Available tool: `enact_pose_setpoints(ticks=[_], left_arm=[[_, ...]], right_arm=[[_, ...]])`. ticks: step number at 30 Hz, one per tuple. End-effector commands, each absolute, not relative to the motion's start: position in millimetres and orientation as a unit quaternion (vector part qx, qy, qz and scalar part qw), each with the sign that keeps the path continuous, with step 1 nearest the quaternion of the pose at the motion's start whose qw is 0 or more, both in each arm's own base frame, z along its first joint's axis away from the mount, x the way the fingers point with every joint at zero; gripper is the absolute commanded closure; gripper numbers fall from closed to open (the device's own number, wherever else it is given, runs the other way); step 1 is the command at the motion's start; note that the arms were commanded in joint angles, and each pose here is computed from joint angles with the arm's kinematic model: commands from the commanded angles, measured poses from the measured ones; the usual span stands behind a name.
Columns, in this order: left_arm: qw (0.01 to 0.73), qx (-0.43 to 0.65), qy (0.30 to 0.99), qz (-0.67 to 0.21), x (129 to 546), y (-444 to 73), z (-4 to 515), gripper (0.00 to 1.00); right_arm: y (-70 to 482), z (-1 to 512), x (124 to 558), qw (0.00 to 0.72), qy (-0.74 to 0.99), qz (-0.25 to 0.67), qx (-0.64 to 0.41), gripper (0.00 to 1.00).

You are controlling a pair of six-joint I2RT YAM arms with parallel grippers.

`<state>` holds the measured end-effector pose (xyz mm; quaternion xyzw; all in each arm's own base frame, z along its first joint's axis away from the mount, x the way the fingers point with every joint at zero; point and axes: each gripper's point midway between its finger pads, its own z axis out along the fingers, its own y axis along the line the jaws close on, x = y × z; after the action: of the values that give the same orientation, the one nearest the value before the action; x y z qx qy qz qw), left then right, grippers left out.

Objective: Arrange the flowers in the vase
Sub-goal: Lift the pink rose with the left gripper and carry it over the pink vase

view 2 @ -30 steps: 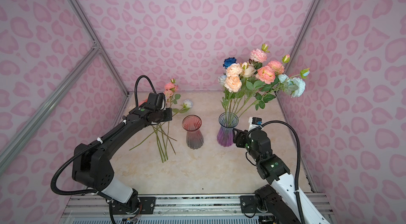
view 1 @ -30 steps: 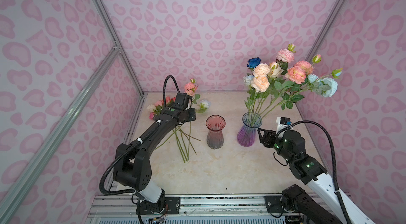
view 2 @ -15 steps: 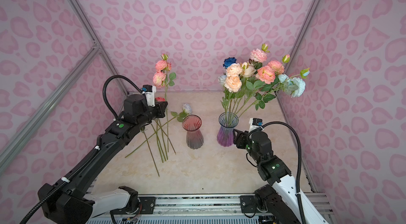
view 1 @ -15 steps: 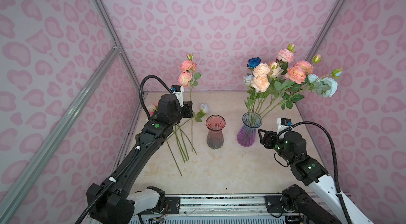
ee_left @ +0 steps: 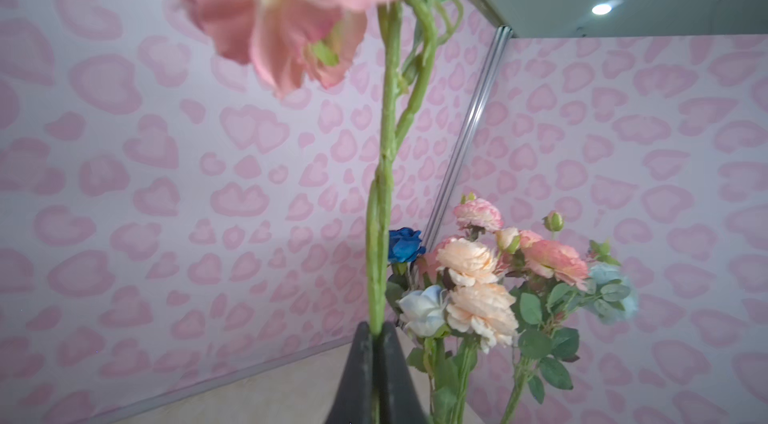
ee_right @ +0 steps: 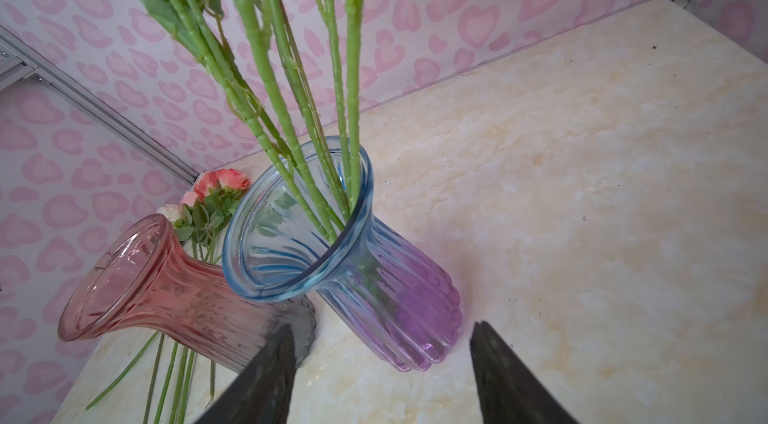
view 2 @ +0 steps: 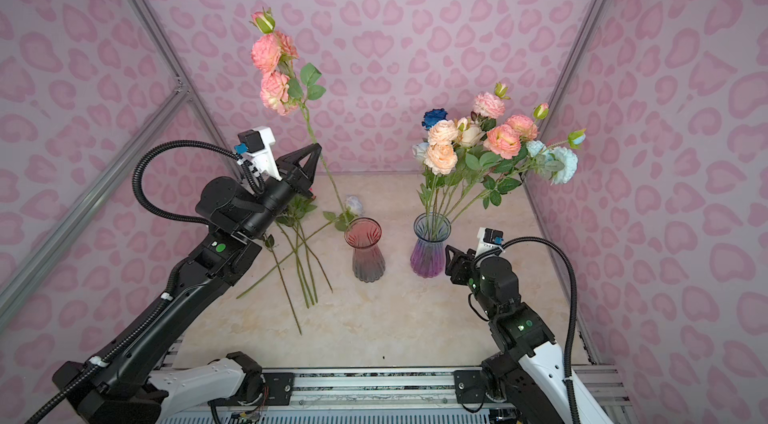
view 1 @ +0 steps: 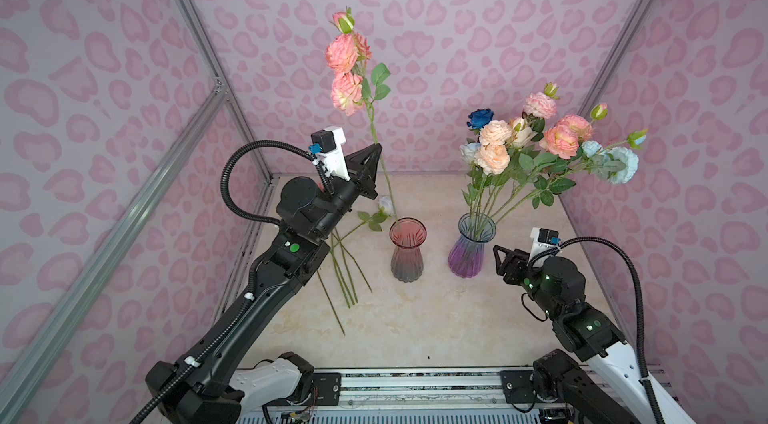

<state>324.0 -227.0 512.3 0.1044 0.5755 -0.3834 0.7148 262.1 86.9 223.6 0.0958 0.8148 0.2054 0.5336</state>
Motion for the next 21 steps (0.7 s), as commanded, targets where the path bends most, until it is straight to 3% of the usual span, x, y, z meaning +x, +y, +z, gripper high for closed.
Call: enact_pose_setpoints(ticks=[1,21], left_arm=[[0.763,0.112,0.495,-0.400,309,-236,556,0.97],[0.709,0.125,0.619,-0.314,347,-268,407,0.97]], right_arm=[[83,223,263,0.538,0.812,0.200,0.104,0.32],[75,223,249,0.542,0.811,0.193,0.106,0.32]])
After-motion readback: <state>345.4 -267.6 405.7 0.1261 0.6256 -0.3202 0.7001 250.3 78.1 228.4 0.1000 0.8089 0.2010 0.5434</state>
